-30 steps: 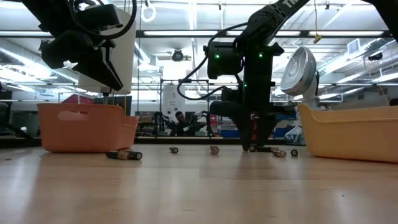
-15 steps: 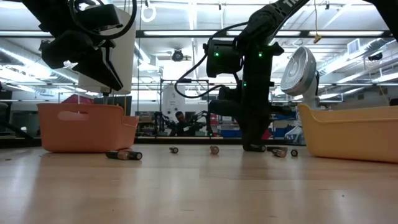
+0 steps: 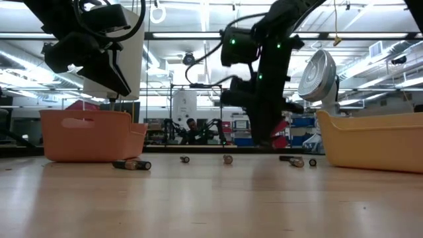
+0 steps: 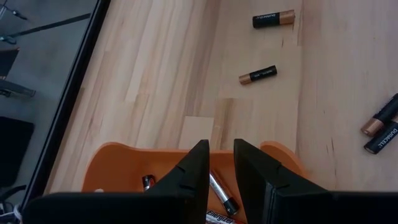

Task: Sort batteries
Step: Put the gold battery into the yellow bin

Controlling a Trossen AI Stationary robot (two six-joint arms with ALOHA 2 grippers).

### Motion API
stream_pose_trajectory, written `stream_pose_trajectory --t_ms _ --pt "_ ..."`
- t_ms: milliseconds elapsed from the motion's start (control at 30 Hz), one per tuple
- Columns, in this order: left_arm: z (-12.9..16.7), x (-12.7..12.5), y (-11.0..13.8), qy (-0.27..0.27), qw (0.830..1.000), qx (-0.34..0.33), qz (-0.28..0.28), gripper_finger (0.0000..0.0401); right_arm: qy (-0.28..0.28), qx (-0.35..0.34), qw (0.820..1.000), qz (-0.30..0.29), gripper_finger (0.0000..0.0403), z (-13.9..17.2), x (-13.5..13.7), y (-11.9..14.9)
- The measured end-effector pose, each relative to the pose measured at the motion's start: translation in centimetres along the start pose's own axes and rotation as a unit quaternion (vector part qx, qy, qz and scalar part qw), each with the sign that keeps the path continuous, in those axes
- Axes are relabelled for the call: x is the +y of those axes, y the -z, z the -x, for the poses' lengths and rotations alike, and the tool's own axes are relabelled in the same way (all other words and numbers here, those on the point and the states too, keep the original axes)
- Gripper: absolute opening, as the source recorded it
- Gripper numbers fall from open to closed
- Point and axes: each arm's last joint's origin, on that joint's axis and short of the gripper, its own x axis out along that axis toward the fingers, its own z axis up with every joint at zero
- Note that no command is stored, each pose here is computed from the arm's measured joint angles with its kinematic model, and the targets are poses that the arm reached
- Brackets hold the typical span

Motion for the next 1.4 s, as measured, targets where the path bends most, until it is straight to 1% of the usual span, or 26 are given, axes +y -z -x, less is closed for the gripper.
stream_pose_trajectory --t_ms 233,367,467,600,767,1067,1233,1400 --pt "0.0 0.0 0.0 0.000 1.000 0.000 0.000 0.0076 -0.041 -0.035 0.998 0.045 0.0027 4.1 -0.2 0.0" --pt "0.0 0.0 0.0 0.000 1.000 0.000 0.000 0.0076 -0.057 -0.045 0.994 0.077 0.0027 6.7 -0.3 0.9" --pt "0.0 0.0 0.0 0.000 1.000 -0.001 0.001 0.0076 -0.057 -0.028 0.992 0.107 0.0027 8.6 -0.6 2.4" --pt "0.0 0.0 0.0 0.000 1.000 -0.001 0.002 0.0076 -0.059 -0.009 0.987 0.146 0.0027 11.1 -0.8 5.1" --pt "0.0 0.0 0.0 -0.003 1.000 -0.001 0.002 0.0076 -0.066 0.007 0.984 0.166 0.0027 13.3 -0.6 8.3" --pt "0.0 0.0 -0.2 -0.003 1.000 -0.010 0.007 0.0076 -0.081 0.022 0.981 0.175 0.0028 14.6 0.6 12.5" --pt "0.0 0.0 -0.2 -0.003 1.000 -0.010 0.007 0.0076 -0.041 0.043 0.984 0.169 0.0027 14.7 0.0 14.4" --pt "0.0 0.0 -0.2 -0.003 1.000 -0.011 0.008 0.0076 -0.011 0.058 0.985 0.162 0.0028 12.9 -1.0 16.0"
